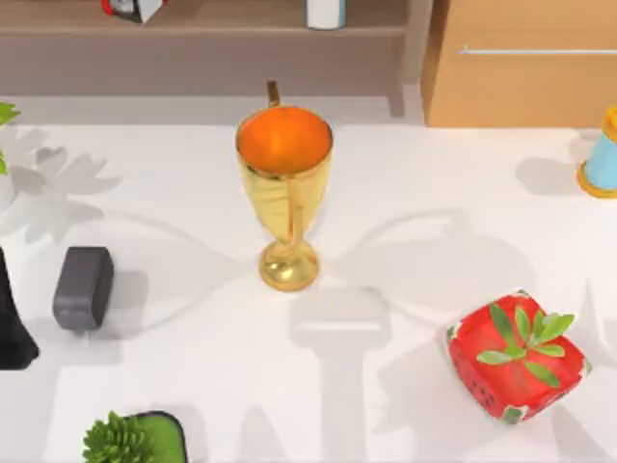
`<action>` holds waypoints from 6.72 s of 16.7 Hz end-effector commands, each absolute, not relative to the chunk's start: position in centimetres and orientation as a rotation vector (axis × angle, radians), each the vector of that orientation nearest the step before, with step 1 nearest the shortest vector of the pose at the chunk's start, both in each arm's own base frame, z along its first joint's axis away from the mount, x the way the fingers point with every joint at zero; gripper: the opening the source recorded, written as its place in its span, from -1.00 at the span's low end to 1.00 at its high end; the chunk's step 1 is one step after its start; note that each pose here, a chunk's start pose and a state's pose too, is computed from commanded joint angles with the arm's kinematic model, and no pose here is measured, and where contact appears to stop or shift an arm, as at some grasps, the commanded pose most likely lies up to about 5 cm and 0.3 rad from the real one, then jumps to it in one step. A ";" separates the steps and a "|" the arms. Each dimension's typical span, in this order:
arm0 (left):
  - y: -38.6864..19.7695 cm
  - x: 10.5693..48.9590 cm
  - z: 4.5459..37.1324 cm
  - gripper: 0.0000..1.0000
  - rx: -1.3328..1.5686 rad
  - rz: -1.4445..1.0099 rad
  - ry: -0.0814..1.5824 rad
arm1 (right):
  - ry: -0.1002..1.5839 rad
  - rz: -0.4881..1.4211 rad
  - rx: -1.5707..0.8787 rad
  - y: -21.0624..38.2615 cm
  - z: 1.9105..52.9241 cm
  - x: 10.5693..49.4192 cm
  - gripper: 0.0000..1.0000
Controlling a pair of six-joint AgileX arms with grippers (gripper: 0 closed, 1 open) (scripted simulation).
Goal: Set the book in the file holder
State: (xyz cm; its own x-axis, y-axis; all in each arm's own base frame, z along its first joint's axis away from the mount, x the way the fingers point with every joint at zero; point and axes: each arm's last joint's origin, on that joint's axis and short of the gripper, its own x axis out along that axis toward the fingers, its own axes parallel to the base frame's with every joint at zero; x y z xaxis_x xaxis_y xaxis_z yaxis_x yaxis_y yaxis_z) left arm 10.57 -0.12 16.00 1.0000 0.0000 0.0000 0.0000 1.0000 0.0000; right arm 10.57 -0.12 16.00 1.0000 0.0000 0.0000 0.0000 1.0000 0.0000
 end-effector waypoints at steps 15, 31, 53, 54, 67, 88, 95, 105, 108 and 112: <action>-0.1 10.6 16.0 1.00 0.000 0.000 0.000 | -0.298 0.189 0.047 8.3 35.2 19.8 1.00; -0.1 10.6 16.0 1.00 0.000 0.000 0.000 | -0.011 0.000 -0.014 31.8 20.5 41.4 1.00; -0.1 10.6 16.0 1.00 0.000 0.000 0.000 | -0.011 -0.007 -0.013 31.7 20.5 43.6 0.10; -0.1 10.6 16.0 1.00 0.000 0.000 0.000 | -0.011 -0.007 -0.013 31.7 20.5 43.6 -0.06; -0.1 10.6 16.0 1.00 0.000 0.000 0.000 | -0.011 -0.007 -0.013 31.7 20.5 43.6 -1.00; -0.1 10.6 16.0 1.00 0.000 0.000 0.000 | 0.061 0.191 0.153 28.9 24.6 40.6 -1.00; -0.1 10.6 16.0 1.00 0.000 0.000 0.000 | 0.268 0.446 0.463 21.2 26.5 34.6 -1.00; -0.1 10.6 16.0 1.00 0.000 0.000 0.000 | 0.520 0.436 1.028 6.7 23.4 28.7 -1.00; -0.1 10.6 16.0 1.00 0.000 0.000 0.000 | 0.548 0.256 1.212 1.5 20.6 28.8 -1.00; -0.1 10.6 16.0 1.00 0.000 0.000 0.000 | 0.470 0.010 1.419 -5.7 18.1 29.4 -1.00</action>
